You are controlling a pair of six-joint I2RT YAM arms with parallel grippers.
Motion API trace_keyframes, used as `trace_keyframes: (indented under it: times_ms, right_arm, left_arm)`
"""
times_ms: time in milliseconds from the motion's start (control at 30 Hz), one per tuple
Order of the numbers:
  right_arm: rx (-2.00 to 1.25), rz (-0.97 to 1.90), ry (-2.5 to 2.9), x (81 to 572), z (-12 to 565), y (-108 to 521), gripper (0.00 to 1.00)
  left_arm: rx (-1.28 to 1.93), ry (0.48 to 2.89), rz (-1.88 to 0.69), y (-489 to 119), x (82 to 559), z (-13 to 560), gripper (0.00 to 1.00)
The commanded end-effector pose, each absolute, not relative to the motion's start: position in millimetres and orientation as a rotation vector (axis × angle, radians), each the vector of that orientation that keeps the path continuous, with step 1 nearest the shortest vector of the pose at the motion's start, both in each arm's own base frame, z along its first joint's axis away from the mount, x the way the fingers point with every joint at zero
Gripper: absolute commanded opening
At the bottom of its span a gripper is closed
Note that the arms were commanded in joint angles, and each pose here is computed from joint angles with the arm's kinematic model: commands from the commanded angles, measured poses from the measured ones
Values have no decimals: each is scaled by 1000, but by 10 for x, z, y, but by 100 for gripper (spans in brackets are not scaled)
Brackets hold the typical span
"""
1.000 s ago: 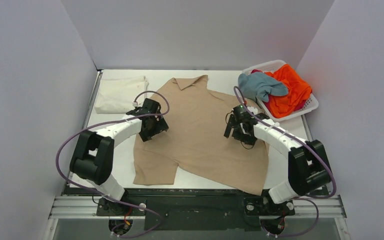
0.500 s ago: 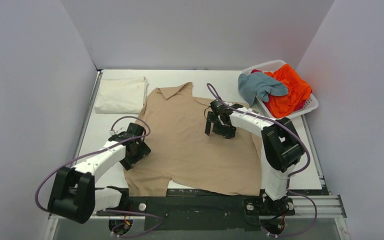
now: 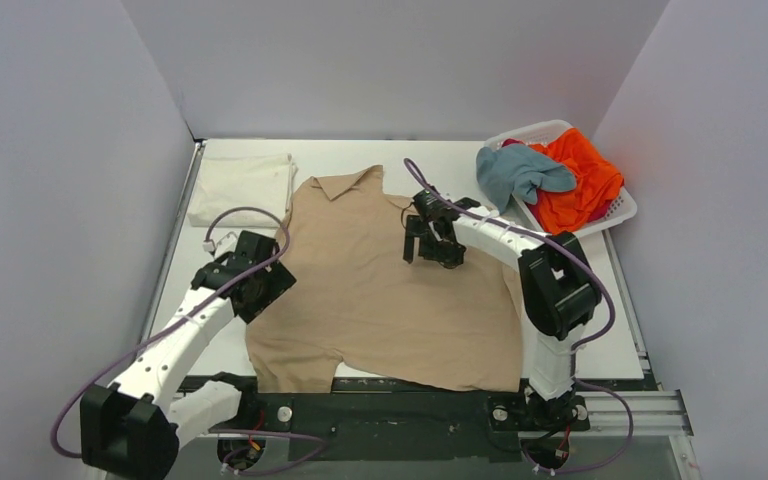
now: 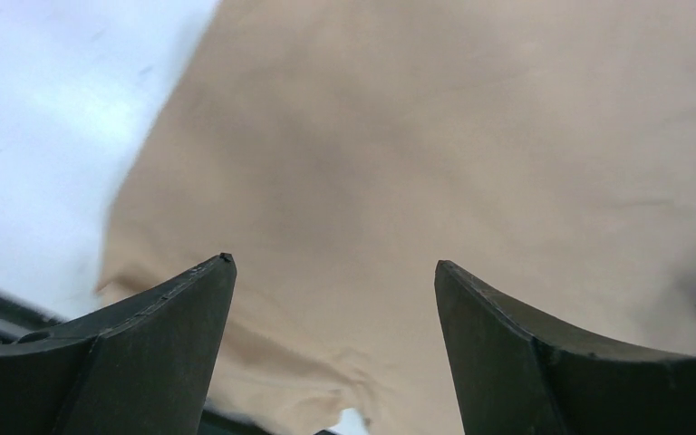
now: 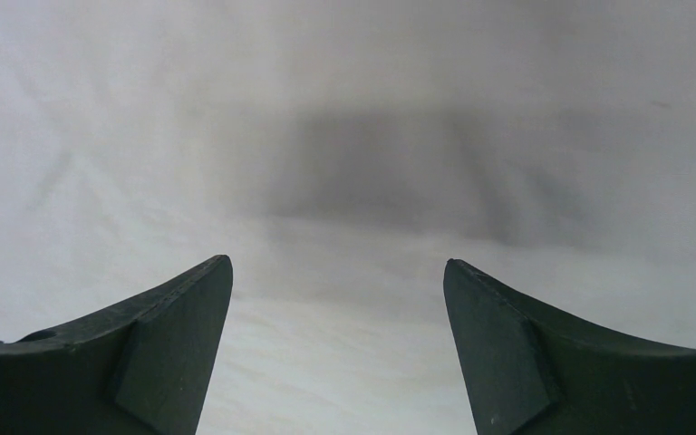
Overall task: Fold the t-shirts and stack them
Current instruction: Flatten out the tshirt
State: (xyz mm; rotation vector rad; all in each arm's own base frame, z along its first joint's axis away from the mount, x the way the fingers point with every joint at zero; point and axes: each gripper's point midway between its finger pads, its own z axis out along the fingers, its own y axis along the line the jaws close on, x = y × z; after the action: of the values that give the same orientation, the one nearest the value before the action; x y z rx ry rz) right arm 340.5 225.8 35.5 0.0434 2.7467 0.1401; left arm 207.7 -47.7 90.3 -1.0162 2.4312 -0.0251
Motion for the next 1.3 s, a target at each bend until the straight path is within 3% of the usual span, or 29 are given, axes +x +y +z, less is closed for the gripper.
trace_keyframes:
  times_ms: [0, 167, 300, 600, 733, 933, 1033, 1267]
  right_arm:
    - [149, -38, 2755, 3288, 468, 1509, 81]
    - [264, -144, 2772, 3255, 391, 957, 81]
    - [305, -225, 2786, 3304, 336, 596, 81]
    - [503, -448, 2729, 3339, 295, -131, 81]
    - [636, -750, 2656, 3117, 467, -642, 80]
    - [790, -968, 2490, 2823, 781, -1052, 79]
    - [803, -953, 2450, 2805, 907, -1077, 79]
    - [569, -497, 2521, 3055, 1070, -361, 78]
  left_arm:
    - [-788, 2323, -314, -968, 2958, 1331, 91]
    - [-707, 2337, -376, -1276, 3549, 1204, 91]
    - [-709, 2450, -216, -1210, 3714, 737, 91]
    - [-847, 2568, -83, -853, 3516, 87, 91]
    - [-922, 2568, -36, -590, 3399, 26, 91]
    - [-986, 2528, -5, -335, 3339, 99, 91]
    - [-972, 2520, -23, -340, 3364, 160, 91]
    - [-906, 2492, -169, -521, 3500, 422, 91]
